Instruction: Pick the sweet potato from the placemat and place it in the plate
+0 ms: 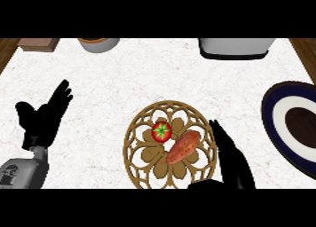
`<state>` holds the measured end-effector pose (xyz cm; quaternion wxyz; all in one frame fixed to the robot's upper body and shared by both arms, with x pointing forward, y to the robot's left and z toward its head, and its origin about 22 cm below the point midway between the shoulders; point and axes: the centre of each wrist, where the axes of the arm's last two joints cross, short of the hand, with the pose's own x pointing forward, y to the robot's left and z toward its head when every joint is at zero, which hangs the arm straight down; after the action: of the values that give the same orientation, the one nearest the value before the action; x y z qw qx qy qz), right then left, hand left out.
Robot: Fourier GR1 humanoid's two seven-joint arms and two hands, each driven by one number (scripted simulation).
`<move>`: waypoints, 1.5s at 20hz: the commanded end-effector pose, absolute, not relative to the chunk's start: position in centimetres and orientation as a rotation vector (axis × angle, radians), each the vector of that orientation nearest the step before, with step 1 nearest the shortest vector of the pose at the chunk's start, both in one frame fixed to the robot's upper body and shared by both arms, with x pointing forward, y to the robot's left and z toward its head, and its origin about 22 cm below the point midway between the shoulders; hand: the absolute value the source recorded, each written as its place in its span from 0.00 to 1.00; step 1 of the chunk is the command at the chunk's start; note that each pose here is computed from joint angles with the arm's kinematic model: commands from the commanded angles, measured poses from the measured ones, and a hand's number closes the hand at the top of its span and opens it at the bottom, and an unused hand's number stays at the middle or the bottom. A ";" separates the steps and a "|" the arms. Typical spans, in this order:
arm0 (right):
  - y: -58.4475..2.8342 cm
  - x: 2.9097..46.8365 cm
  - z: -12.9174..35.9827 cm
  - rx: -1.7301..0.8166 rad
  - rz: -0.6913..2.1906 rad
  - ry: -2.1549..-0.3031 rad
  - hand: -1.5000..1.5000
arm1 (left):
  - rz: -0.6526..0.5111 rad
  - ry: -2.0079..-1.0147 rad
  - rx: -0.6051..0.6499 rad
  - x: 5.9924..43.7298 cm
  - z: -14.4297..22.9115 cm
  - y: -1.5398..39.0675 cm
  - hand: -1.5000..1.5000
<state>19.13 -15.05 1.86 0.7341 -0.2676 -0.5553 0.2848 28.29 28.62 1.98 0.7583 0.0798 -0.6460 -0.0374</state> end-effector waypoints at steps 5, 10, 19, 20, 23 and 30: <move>-13.2 21.7 2.0 -0.546 0.719 -1.115 0.00 | -0.082 -1.392 0.181 27.9 2.1 29.9 0.50; -13.0 22.0 1.6 -0.554 0.729 -1.076 0.00 | -0.099 -1.404 0.174 29.4 1.9 27.1 0.50; -11.9 24.6 0.4 -0.602 0.784 -1.034 0.00 | -0.089 -1.417 0.166 29.7 0.5 29.7 0.50; -10.9 25.3 0.8 -0.590 0.786 -1.029 0.00 | -0.075 -1.405 0.168 30.2 0.6 28.1 0.50; -11.8 23.7 -1.2 -0.571 0.825 -1.010 0.00 | -0.089 -1.407 0.154 26.8 0.3 30.2 0.50; -9.8 22.9 -2.7 -0.484 0.946 -1.083 1.00 | -0.092 -1.390 0.172 27.7 0.0 28.7 0.50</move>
<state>24.65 -11.41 -0.20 0.7390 -0.2446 -0.4789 0.4058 28.38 28.48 1.30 0.7595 0.0796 -0.6444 -0.0392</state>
